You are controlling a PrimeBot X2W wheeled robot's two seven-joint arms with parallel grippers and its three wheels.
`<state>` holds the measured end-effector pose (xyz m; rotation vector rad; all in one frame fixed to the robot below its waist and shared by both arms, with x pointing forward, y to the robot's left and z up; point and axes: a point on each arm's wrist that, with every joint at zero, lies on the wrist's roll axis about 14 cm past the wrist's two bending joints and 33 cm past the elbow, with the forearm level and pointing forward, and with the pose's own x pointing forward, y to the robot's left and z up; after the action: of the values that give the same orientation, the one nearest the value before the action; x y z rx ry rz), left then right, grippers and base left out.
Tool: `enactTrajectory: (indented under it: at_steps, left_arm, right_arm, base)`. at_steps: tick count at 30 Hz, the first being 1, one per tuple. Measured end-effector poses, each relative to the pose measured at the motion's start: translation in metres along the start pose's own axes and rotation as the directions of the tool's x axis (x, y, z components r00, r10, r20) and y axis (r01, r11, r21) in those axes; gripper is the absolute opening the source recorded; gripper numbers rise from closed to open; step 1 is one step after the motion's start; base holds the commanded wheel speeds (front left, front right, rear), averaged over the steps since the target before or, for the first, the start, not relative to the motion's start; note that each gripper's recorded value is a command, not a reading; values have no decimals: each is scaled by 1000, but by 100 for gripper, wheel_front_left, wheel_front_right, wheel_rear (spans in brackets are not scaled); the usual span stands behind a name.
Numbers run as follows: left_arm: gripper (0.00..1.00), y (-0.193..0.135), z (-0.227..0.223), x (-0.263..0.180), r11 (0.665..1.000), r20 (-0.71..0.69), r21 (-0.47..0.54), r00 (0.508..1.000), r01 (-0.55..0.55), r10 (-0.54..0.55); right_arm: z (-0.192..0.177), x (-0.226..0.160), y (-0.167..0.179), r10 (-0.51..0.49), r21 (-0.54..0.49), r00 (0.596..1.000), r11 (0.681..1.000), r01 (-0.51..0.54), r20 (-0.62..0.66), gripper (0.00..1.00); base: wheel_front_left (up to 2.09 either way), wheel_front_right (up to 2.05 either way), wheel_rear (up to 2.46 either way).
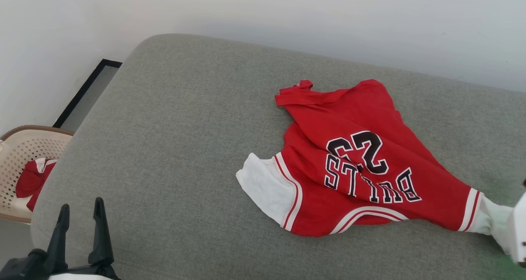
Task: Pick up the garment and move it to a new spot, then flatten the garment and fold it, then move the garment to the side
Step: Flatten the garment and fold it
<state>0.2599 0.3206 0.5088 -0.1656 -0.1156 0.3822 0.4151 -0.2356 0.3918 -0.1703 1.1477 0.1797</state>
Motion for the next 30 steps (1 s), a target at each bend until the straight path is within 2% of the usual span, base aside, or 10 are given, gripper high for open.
enactTrajectory:
  at_steps: [3, 4, 5, 6, 7, 8, 9, 18, 25, 30]
  left_arm:
    - [100, -2, -2, 0, 1000, -5, -1, 1000, 7, -7]
    - [100, -2, -2, 1, 1000, -5, -1, 1000, 8, -8]
    - [100, -3, -2, 1, 1000, -5, -1, 1000, 12, -12]
    - [100, -4, -2, 2, 1000, -5, 0, 1000, 16, -16]
    - [100, -6, -2, 3, 1000, -6, -1, 1000, 22, -22]
    - [100, -8, -2, 4, 999, -6, 0, 999, 32, -32]
    - [100, -11, -3, 5, 999, -8, 1, 999, 48, -48]
    - [100, -41, -6, 19, 983, -27, 13, 983, 184, -184]
    - [100, -74, -16, 33, 951, -75, 19, 949, 309, -307]
    - [100, -100, -29, 41, 923, -132, -1, 915, 385, -382]
  right_arm:
    - [-4, 6, 7, 7, 10, 1000, 1000, -7, 8, 0]
    - [-5, 7, 9, 11, 24, 1000, 1000, -11, 13, 16]
    - [-4, 8, 10, 11, 29, 1000, 1000, -11, 24, 40]
    - [-3, 7, 10, 3, 20, 999, 1000, -4, 34, 40]
    - [-1, 6, 10, 1, 20, 999, 1000, -2, 42, 50]
    - [1, 5, 12, 4, 22, 998, 1000, -6, 58, 95]
    - [4, 3, 12, 2, 14, 997, 1000, -3, 72, 100]
    - [43, -40, -2, -27, 10, 941, 1000, 25, 337, 100]
    - [63, -81, -6, -69, 47, 812, 998, 51, 579, 100]
    - [68, -109, -8, -125, 97, 680, 992, 80, 722, 100]
  base:
    - [0, 0, 0]
    - [0, 0, 0]
    - [0, 0, 0]
    - [0, 0, 0]
    - [0, 0, 0]
    - [0, 0, 0]
    - [0, 0, 0]
    - [0, 0, 0]
    - [0, 0, 0]
    - [0, 0, 0]
